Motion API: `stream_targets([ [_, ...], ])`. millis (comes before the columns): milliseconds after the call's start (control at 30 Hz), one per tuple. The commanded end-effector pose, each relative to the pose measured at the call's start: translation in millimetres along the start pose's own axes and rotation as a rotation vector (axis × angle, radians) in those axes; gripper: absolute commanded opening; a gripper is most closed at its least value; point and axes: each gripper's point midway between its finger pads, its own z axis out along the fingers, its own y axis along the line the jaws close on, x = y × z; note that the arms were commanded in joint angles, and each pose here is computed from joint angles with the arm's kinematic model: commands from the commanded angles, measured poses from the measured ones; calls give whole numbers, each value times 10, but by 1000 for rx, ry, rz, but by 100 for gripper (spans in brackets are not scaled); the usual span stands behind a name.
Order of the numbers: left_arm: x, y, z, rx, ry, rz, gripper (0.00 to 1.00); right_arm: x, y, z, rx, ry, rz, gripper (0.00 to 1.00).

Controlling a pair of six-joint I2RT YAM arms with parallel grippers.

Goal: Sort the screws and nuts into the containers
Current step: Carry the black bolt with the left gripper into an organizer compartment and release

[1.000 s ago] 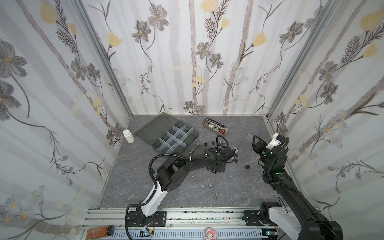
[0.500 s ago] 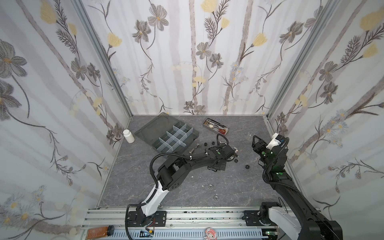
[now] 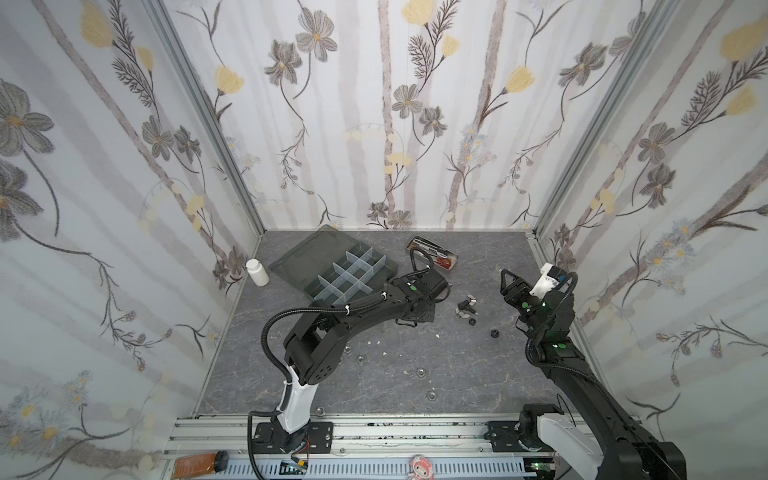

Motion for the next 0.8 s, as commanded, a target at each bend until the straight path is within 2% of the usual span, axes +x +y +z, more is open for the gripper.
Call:
stream_targets([
  [0, -158, 167, -121, -12, -44, -13, 7, 80, 120, 29, -45, 42, -24, 63],
  [333, -623, 577, -304, 6, -99, -82, 7, 681, 462, 170, -121, 236, -117, 67],
  [767, -1271, 1200, -87, -37, -141, -189, 5, 1177, 624, 292, -175, 362, -202, 70],
])
